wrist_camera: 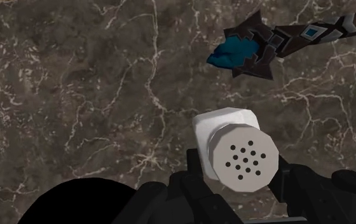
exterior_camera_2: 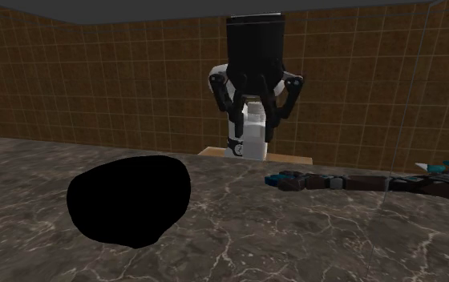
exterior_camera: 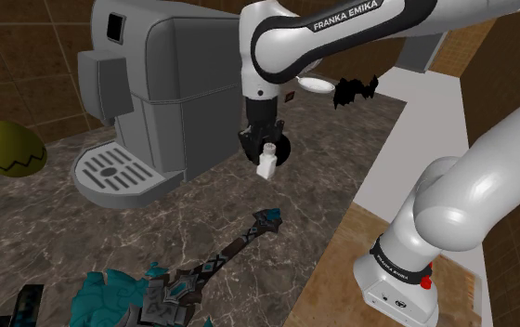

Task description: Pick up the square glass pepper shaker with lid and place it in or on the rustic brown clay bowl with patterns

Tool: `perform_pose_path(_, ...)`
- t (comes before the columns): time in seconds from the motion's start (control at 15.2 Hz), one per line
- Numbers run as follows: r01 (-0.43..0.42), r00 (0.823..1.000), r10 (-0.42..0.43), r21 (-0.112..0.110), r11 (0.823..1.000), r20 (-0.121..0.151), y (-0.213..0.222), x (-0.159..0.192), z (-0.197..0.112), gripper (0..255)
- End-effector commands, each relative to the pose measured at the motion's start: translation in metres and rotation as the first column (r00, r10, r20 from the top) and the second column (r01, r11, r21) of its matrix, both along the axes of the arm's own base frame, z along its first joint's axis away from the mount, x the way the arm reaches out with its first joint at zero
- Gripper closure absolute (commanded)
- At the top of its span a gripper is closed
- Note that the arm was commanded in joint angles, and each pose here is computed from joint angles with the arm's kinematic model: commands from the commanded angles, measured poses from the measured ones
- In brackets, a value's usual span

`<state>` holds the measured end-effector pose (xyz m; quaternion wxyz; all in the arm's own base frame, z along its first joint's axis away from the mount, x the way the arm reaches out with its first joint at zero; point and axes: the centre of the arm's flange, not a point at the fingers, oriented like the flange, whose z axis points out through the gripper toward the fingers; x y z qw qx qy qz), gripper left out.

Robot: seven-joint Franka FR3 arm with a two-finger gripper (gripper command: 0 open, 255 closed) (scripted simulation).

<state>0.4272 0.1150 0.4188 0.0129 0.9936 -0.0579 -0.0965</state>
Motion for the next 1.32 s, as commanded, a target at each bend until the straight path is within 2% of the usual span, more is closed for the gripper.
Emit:
perform_pose_path(0.0, 0.0, 1.0, 0.0, 0.0, 1.0, 0.0, 0.001, -0.001, 0.011, 255)
perform_pose_path(0.92, 0.0, 1.0, 0.0, 0.0, 1.0, 0.0, 0.001, -0.001, 0.082, 255)
perform_pose_path(1.25, 0.0, 1.0, 0.0, 0.0, 1.0, 0.0, -0.052, 0.038, 0.084, 255)
